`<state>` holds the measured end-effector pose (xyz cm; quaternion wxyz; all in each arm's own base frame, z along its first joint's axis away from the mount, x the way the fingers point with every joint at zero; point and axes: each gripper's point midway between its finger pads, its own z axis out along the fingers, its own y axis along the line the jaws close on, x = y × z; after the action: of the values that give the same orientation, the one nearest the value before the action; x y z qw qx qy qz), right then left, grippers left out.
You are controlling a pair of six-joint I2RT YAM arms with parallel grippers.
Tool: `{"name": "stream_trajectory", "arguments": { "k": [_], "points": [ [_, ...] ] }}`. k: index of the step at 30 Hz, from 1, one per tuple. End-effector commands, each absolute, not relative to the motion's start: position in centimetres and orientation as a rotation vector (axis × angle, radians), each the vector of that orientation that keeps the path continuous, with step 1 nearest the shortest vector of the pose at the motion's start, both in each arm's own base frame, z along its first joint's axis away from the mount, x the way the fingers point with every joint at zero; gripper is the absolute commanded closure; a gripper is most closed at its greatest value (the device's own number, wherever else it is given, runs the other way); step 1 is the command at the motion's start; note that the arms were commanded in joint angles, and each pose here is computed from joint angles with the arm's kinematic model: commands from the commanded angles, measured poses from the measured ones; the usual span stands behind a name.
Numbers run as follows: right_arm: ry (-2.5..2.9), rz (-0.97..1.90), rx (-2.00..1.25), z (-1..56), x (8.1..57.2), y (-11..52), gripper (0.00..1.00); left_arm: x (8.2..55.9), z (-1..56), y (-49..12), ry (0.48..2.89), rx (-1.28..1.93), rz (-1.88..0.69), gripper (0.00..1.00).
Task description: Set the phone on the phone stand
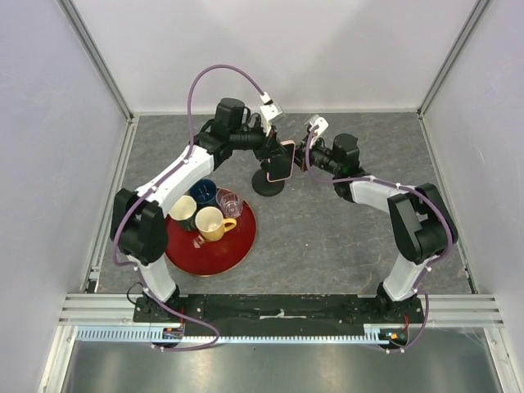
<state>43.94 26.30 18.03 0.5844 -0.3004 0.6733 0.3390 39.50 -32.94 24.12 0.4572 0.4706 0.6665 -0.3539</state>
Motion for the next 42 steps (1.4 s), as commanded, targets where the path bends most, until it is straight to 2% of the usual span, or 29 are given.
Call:
{"name": "stream_trajectory", "arguments": {
  "k": [1, 3, 8, 13, 18, 25, 31, 37, 40, 41, 42],
  "points": [
    [1.668, 0.58, -0.383, 16.9, 46.1, 22.4, 1.0, 42.6, 26.4, -28.1, 1.756, 0.842, -0.528, 0.98],
    [1.679, 0.498, -0.295, 16.9, 46.3, 21.3, 1.0, 42.7, 27.9, -26.9, 1.722, 0.765, -0.407, 0.98],
    [1.702, 0.317, -0.121, 16.9, 46.2, 19.9, 1.0, 42.5, 26.0, -23.0, 1.797, 0.531, -0.139, 0.98],
    [1.709, 0.135, -0.019, 16.6, 46.2, 18.5, 1.0, 41.3, 24.4, -21.1, 1.832, 0.437, 0.066, 0.98],
    [1.68, 0.065, 0.029, 16.9, 45.7, 17.3, 1.0, 40.9, 24.0, -20.8, 1.891, 0.384, 0.106, 0.98],
    [1.605, 0.111, -0.015, 19.0, 43.8, 18.6, 1.0, 41.6, 23.3, -20.1, 1.947, 0.228, 0.276, 0.98],
    [1.505, 0.235, -0.078, 20.8, 40.1, 22.0, 1.0, 42.4, 22.0, -20.6, 1.988, 0.104, 0.348, 0.98],
    [1.479, 0.282, -0.13, 22.0, 38.6, 26.6, 1.0, 42.8, 21.7, -20.3, 1.963, 0.102, 0.455, 0.98],
    [1.494, 0.318, -0.161, 22.0, 38.0, 28.1, 1.0, 42.7, 21.3, -20.8, 1.972, 0.166, 0.408, 0.98],
    [1.497, 0.329, -0.149, 22.1, 38.0, 28.1, 0.97, 42.7, 21.2, -20.8, 1.974, 0.173, 0.379, 0.98],
    [1.503, 0.316, -0.153, 21.9, 38.0, 28.0, 0.9, 42.3, 20.4, -20.8, 1.986, 0.205, 0.368, 0.98]
  ]
}}
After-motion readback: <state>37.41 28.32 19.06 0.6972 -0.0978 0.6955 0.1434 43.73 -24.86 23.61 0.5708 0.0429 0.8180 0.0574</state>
